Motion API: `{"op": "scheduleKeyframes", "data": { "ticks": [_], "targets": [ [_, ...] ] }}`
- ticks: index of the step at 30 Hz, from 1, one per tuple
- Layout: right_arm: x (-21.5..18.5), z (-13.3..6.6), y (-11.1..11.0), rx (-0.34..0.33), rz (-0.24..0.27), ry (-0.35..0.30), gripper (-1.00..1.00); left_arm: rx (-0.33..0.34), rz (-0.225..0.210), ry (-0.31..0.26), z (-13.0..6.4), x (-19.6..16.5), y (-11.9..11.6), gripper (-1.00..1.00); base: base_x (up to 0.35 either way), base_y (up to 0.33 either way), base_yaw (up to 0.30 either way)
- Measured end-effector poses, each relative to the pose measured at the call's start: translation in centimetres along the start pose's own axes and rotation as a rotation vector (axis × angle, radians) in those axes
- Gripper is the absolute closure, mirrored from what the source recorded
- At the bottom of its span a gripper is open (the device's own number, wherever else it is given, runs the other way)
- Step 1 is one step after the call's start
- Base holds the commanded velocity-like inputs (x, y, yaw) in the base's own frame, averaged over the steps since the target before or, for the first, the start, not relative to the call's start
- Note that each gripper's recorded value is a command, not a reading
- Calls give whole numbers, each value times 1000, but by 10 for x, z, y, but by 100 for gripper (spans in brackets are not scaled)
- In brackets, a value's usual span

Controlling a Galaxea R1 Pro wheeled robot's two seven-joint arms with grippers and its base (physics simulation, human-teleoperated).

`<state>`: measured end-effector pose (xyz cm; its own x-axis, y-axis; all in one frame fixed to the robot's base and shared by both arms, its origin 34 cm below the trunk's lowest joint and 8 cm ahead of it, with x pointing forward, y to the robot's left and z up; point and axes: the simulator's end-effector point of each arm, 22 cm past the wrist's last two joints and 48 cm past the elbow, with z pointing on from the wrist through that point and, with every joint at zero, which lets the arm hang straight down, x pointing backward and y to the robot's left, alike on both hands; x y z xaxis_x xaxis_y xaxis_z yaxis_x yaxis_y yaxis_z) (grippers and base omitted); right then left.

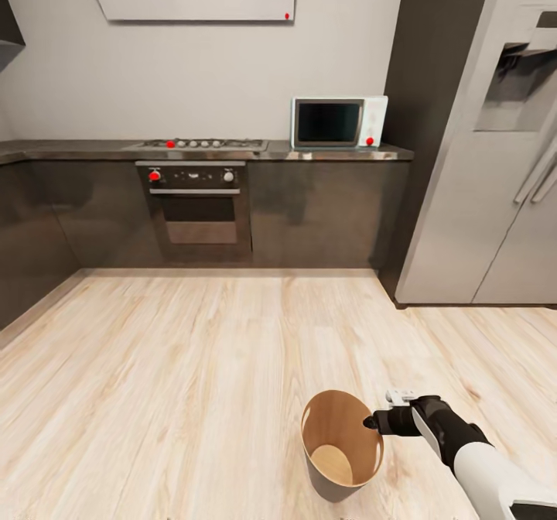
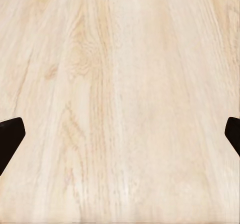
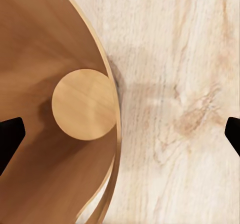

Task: Put the three can of soda from the living room inside the tash can in the kitchen.

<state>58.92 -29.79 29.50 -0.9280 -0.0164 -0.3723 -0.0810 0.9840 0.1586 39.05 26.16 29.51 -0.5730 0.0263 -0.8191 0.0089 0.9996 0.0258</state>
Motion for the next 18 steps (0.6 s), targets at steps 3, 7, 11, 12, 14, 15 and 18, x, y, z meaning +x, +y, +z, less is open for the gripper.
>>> {"op": "scheduleKeyframes", "data": {
  "ticks": [3, 7, 11, 12, 14, 15, 18],
  "targets": [
    [4, 5, 0, 0, 1, 11, -100, 0, 0, 13, 0, 5, 0, -100, 0, 0, 0],
    [11, 11, -2, -1, 3, 27, -100, 0, 0, 29, 0, 11, 0, -100, 0, 0, 0],
    [17, 18, -3, 0, 7, 42, -100, 0, 0, 46, 0, 18, 0, -100, 0, 0, 0],
    [19, 19, -4, 0, 8, 46, -100, 0, 0, 50, 0, 20, 0, -100, 0, 0, 0],
    [22, 23, -4, -1, 9, 54, -100, 0, 0, 58, 0, 23, 0, -100, 0, 0, 0],
    [24, 24, -5, -1, 10, 58, -100, 1, 0, 62, 0, 24, 0, -100, 0, 0, 0],
    [29, 28, -7, 1, 13, 69, -100, 1, 0, 74, 0, 29, 0, -100, 0, 0, 0]
  ]
}}
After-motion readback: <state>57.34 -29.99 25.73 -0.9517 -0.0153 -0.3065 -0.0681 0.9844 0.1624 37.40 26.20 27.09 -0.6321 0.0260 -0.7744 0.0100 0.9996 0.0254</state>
